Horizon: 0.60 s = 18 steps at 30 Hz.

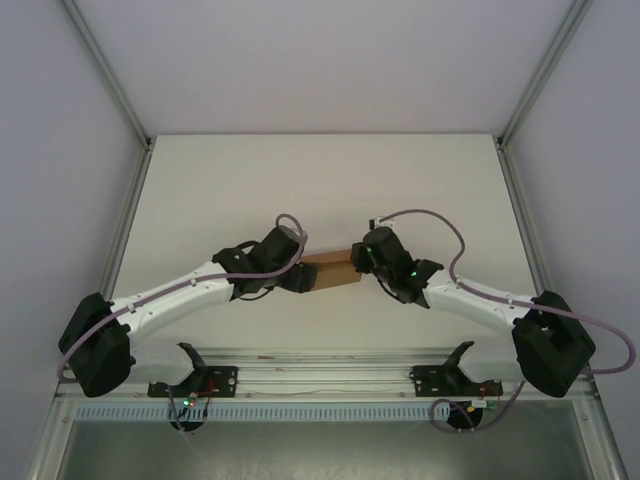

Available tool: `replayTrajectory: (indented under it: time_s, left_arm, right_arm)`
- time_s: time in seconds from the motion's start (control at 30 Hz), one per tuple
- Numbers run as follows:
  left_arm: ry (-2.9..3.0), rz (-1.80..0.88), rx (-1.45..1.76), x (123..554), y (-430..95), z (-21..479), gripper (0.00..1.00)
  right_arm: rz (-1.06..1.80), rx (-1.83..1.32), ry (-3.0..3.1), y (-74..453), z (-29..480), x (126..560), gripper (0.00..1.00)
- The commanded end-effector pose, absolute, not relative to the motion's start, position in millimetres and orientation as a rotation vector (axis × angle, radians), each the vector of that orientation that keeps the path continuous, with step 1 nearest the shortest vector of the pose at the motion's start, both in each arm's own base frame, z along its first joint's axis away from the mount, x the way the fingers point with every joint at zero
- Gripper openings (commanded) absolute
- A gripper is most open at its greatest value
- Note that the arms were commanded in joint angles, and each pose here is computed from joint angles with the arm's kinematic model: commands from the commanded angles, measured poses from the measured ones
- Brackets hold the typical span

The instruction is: Assemble paper box

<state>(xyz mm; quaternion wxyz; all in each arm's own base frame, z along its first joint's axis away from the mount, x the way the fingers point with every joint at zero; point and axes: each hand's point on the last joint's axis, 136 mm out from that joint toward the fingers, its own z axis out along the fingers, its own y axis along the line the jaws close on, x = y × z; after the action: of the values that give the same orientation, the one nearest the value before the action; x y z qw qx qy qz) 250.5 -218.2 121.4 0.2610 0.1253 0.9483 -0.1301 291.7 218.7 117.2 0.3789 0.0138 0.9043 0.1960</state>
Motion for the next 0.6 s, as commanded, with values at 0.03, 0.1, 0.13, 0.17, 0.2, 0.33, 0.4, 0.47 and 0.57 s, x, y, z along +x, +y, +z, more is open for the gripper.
replayTrajectory:
  time_s: [0.03, 0.1, 0.13, 0.17, 0.2, 0.33, 0.4, 0.47, 0.57]
  left_arm:
    - [2.534, -0.409, 0.306, 251, -223, 146, 0.85]
    - [2.504, -0.432, 0.205, 258, -222, 160, 0.92]
    - [2.484, -0.445, 0.140, 263, -220, 168, 0.99]
    - [2.468, -0.465, 0.109, 266, -220, 172, 1.00]
    - [2.455, -0.511, 0.042, 270, -221, 176, 1.00]
    - [2.472, -0.578, -0.080, 279, -215, 167, 0.98]
    - [2.500, -0.575, -0.136, 283, -209, 154, 0.93]
    - [2.531, -0.591, -0.171, 284, -207, 141, 0.88]
    - [2.566, -0.648, -0.188, 281, -210, 124, 0.79]
  right_arm:
    - [0.399, 0.019, 2.498, 198, 64, 260, 0.23]
    - [0.397, 0.020, 2.502, 197, 61, 257, 0.24]
    - [0.399, 0.023, 2.501, 196, 60, 257, 0.24]
    - [0.400, 0.024, 2.500, 196, 59, 257, 0.24]
    - [0.404, 0.022, 2.501, 196, 59, 256, 0.24]
    - [0.412, 0.027, 2.500, 196, 59, 256, 0.23]
    - [0.415, 0.030, 2.494, 196, 59, 256, 0.23]
    - [0.418, 0.030, 2.494, 196, 59, 255, 0.24]
    - [0.412, 0.036, 2.495, 194, 58, 255, 0.24]
